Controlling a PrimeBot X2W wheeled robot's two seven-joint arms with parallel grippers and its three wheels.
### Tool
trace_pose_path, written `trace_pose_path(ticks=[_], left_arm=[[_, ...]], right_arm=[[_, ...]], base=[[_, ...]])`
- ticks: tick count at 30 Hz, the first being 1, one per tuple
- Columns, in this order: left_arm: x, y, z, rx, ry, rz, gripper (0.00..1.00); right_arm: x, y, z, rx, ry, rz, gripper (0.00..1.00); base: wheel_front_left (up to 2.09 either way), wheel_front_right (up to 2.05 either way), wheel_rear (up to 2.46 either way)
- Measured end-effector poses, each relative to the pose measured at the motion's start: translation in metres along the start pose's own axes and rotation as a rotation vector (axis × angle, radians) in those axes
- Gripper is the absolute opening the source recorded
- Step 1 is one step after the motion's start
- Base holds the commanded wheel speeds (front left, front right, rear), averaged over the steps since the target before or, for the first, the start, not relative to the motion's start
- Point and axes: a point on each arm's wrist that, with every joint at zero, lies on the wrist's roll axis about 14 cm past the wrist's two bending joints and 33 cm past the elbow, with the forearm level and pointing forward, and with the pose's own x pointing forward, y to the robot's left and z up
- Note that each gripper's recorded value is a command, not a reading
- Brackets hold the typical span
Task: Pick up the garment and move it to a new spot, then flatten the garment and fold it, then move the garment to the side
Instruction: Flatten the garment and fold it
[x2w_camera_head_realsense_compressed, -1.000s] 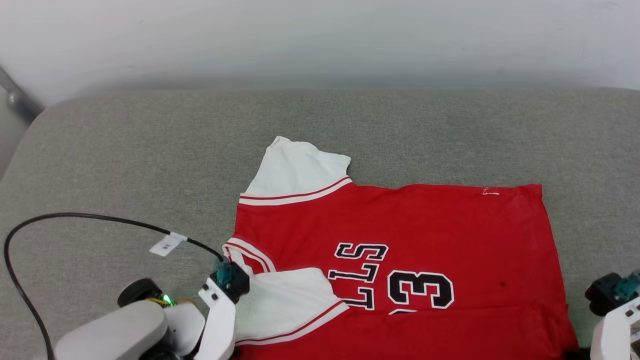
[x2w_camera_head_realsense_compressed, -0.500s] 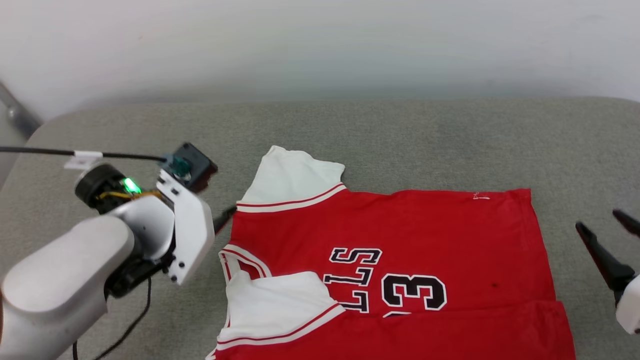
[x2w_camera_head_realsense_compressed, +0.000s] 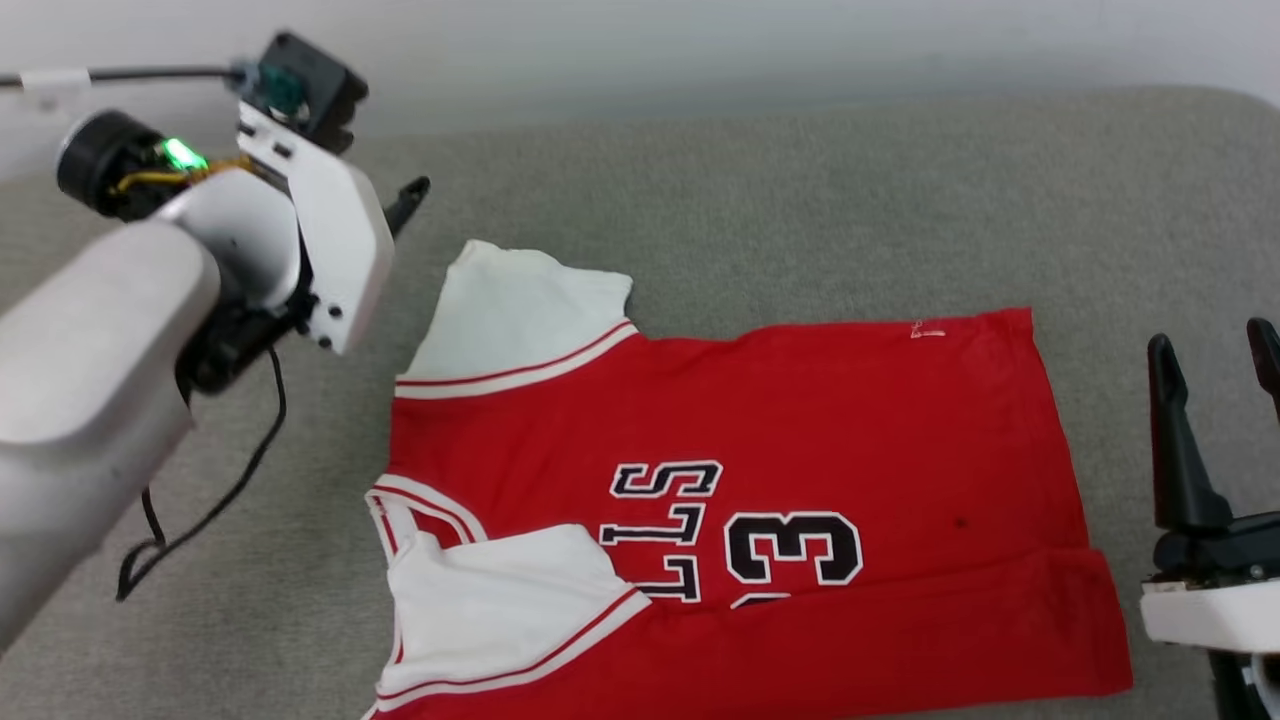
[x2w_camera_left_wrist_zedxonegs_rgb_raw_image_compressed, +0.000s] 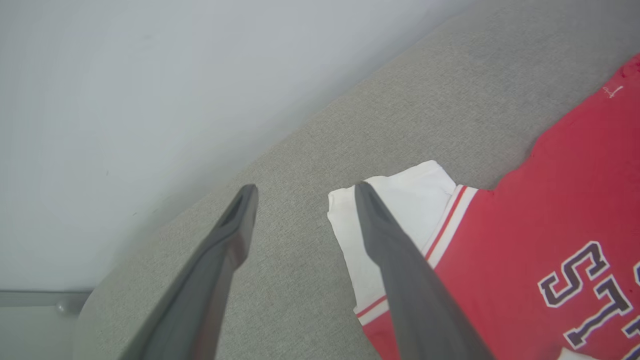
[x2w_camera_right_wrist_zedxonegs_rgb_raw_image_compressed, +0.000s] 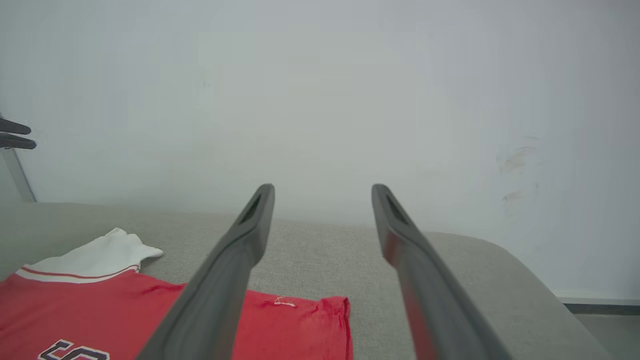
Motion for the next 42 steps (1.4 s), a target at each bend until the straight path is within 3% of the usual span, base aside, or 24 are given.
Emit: trace_pose_path(ticks=[6, 12, 22, 29, 30, 31, 32, 42], left_arm=[[0.042, 0.011, -0.003, -0.058, 0.104, -0.023, 1.00], [0.082, 0.009, -0.034, -0.083, 0.317, -0.093, 1.00], [0.126, -0.017, -0.111, 0.019, 0.709, -0.227, 1.00], [0.142, -0.025, -0.136, 0.051, 0.803, -0.283, 1.00], [0.142, -0.026, -0.137, 0.050, 0.808, -0.288, 0.69], [0.143, -0.026, -0.137, 0.052, 0.807, -0.291, 0.06], [0.142, -0.027, -0.137, 0.053, 0.806, -0.293, 0.00], [0.114, -0.030, -0.119, 0.057, 0.727, -0.290, 0.00]], right_arm=[[-0.002, 0.017, -0.019, 0.042, 0.027, -0.028, 1.00], [0.005, 0.024, -0.036, 0.041, 0.053, -0.031, 1.00], [0.017, 0.024, -0.081, 0.014, 0.152, -0.026, 1.00], [0.017, 0.018, -0.101, -0.002, 0.204, -0.041, 1.00], [0.017, 0.018, -0.102, -0.005, 0.209, -0.040, 1.00], [0.016, 0.018, -0.103, -0.010, 0.213, -0.039, 1.00], [0.016, 0.018, -0.104, -0.010, 0.214, -0.039, 1.00], [0.027, -0.003, -0.067, -0.071, 0.114, -0.051, 1.00]], base=[[0.00, 0.00, 0.00], [0.00, 0.00, 0.00], [0.00, 0.00, 0.00], [0.00, 0.00, 0.00], [0.00, 0.00, 0.00], [0.00, 0.00, 0.00], [0.00, 0.00, 0.00], [0.00, 0.00, 0.00]])
